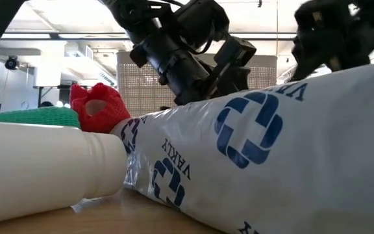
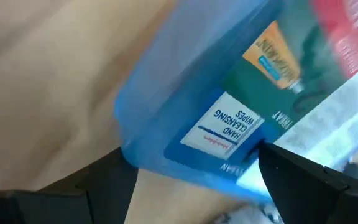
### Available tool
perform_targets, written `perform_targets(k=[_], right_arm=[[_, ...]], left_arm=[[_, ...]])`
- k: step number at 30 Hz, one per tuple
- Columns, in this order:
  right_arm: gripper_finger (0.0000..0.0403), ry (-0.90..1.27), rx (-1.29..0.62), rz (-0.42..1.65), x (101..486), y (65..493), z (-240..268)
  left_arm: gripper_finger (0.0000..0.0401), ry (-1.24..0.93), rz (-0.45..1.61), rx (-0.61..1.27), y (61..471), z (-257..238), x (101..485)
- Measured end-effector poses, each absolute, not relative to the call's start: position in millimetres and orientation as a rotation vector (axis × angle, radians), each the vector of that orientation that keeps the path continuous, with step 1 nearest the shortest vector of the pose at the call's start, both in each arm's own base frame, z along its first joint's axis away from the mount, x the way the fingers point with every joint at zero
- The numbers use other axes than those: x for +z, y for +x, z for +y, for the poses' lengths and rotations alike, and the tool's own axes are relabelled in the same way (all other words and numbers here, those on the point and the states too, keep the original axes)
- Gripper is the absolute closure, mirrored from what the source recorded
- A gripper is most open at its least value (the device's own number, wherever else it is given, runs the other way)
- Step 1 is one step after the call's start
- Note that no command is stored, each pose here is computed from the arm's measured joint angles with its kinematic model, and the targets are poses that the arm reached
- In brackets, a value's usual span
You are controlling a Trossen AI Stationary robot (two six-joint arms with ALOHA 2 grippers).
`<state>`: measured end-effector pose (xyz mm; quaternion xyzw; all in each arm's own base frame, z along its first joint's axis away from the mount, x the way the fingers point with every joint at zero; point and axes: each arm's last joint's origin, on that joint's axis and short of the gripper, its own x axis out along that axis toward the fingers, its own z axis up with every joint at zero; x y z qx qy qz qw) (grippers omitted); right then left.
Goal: Pick & place medical supplies in basket/bin
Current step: Put the blue first aid kit into the white container
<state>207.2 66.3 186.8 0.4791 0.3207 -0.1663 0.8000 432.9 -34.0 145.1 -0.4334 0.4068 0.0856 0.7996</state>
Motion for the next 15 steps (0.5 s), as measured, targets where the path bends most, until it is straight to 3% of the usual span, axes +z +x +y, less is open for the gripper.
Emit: perform_targets(k=[3,7,15], right_arm=[[0.0138,1.073,-0.256,0.577,207.8,220.9,71.1],[0.0138,1.022,-0.205,0.576,218.5,225.2,73.6],[0.0138,0.951,-0.31,0.702,210.6,226.9,70.5]], left_arm=[[0.0101,-0.91,0.831,0.189,436.4,-34.6,145.4],[0.0101,-0.878,0.824,0.221,435.5,-30.9,145.1],[0.01,-0.87,0.823,0.227,435.3,-31.3,145.1]])
